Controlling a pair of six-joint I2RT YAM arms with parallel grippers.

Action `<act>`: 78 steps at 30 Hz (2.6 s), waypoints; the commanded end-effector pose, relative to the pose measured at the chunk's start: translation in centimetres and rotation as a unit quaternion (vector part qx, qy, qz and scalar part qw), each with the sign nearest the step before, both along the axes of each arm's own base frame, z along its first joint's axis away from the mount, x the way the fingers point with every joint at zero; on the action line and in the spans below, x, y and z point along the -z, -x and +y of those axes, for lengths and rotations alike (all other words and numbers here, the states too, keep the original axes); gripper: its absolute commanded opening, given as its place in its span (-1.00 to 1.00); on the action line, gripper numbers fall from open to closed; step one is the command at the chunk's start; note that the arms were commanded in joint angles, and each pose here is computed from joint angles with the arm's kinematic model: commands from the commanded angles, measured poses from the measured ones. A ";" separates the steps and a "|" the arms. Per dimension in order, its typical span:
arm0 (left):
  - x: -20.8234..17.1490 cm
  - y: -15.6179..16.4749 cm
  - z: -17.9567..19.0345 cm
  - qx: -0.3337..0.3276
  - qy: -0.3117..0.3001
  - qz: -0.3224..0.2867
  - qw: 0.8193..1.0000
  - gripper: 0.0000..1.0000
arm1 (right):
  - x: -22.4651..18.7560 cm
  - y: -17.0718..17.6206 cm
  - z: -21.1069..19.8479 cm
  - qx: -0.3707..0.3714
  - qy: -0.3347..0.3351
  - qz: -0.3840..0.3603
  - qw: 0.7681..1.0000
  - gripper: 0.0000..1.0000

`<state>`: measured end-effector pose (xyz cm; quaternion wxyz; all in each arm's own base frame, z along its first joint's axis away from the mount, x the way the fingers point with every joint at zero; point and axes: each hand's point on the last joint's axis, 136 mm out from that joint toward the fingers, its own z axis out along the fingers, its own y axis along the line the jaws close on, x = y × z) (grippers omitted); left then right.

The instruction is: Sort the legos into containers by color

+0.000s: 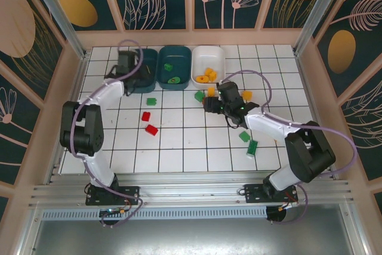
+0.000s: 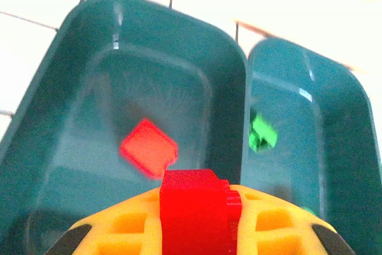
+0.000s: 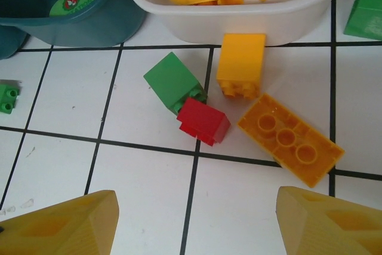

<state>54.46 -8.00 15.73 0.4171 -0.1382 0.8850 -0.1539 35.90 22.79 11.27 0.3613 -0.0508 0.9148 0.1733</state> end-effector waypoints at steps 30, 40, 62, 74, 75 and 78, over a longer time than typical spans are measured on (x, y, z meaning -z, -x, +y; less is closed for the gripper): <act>-1.8 13.7 -4.1 0.075 0.265 -0.055 0.960 0.92 | 7.2 -9.2 7.1 -0.158 0.201 -0.008 0.967 0.41; -1.2 17.9 -2.7 0.042 0.247 -0.057 0.966 0.92 | 7.4 -8.7 7.8 -0.149 0.183 -0.006 0.972 -0.39; 2.3 20.3 -1.8 0.010 0.246 -0.026 0.969 0.85 | -3.5 -7.5 11.7 -0.103 0.046 -0.125 0.986 -0.52; 6.5 21.5 -1.7 0.009 0.135 0.046 0.990 0.80 | -2.6 -17.0 16.5 -0.108 0.030 -0.110 0.988 -0.10; 6.5 21.4 -2.0 0.015 0.135 0.049 0.990 0.80 | -2.8 -17.4 16.6 -0.103 0.034 -0.110 0.988 0.05; 6.3 21.0 -3.2 0.030 0.133 0.051 0.989 0.80 | -4.9 -17.3 16.6 -0.098 0.035 -0.127 0.986 0.21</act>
